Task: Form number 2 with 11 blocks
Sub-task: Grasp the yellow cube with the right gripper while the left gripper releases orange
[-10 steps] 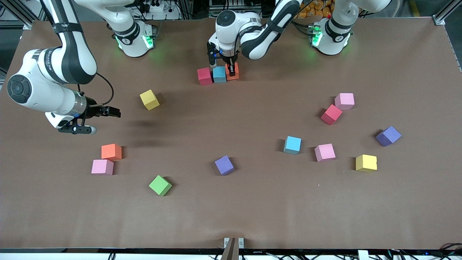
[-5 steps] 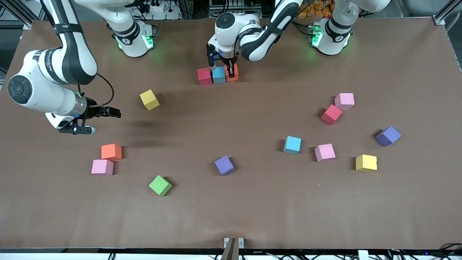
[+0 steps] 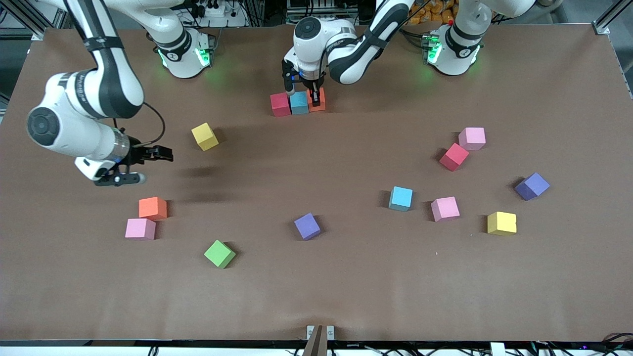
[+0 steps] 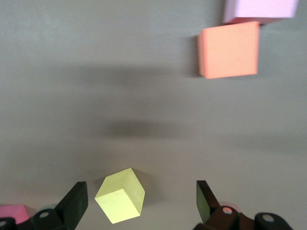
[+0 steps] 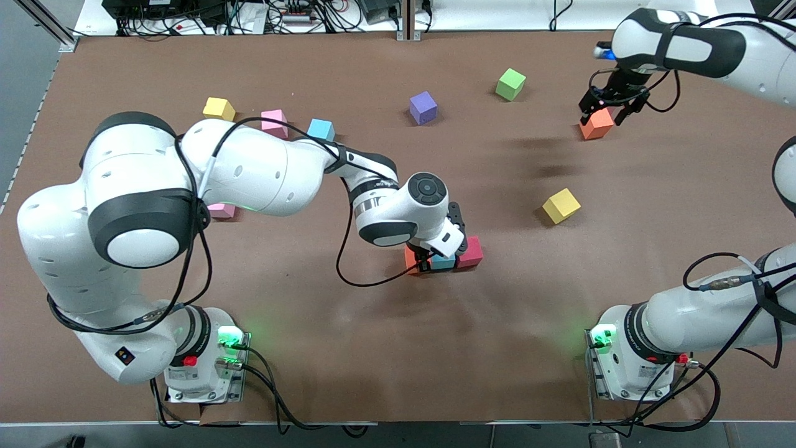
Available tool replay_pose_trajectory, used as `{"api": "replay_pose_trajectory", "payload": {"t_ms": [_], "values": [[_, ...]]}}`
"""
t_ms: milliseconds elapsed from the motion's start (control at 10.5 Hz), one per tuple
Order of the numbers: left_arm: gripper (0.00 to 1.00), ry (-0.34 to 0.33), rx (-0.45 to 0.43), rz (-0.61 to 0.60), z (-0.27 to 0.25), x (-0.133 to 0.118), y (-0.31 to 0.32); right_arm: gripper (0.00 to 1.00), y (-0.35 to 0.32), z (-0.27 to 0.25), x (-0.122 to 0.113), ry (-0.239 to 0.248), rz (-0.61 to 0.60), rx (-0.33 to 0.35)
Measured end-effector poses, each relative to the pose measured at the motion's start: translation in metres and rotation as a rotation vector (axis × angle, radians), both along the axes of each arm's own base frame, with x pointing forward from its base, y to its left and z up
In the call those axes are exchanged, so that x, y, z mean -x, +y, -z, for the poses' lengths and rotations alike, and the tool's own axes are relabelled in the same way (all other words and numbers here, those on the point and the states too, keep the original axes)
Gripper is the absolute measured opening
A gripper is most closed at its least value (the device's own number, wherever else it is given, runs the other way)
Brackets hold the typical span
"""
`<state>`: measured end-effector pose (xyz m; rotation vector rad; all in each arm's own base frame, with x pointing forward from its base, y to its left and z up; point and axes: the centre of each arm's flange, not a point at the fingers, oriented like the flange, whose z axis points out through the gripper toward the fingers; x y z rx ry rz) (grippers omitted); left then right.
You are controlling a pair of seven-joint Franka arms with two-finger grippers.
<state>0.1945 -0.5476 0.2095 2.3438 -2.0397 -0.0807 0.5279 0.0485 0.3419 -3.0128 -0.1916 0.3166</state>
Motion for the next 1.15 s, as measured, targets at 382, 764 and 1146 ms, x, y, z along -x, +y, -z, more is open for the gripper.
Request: {"api": "replay_pose_trajectory", "payload": {"t_ms": [382,764,1146], "values": [[0.55,0.000,0.000,0.000,0.001,0.000,0.000,1.00,0.059,0.027,0.021,-0.011,-0.239,-0.020],[0.55,0.002,0.003,0.003,0.001,-0.001,-0.004,1.00,0.053,0.061,0.034,-0.017,-0.416,-0.040],[0.70,0.003,0.004,0.006,0.002,0.000,-0.005,1.00,0.045,0.094,0.048,0.028,-0.443,-0.040]]}}
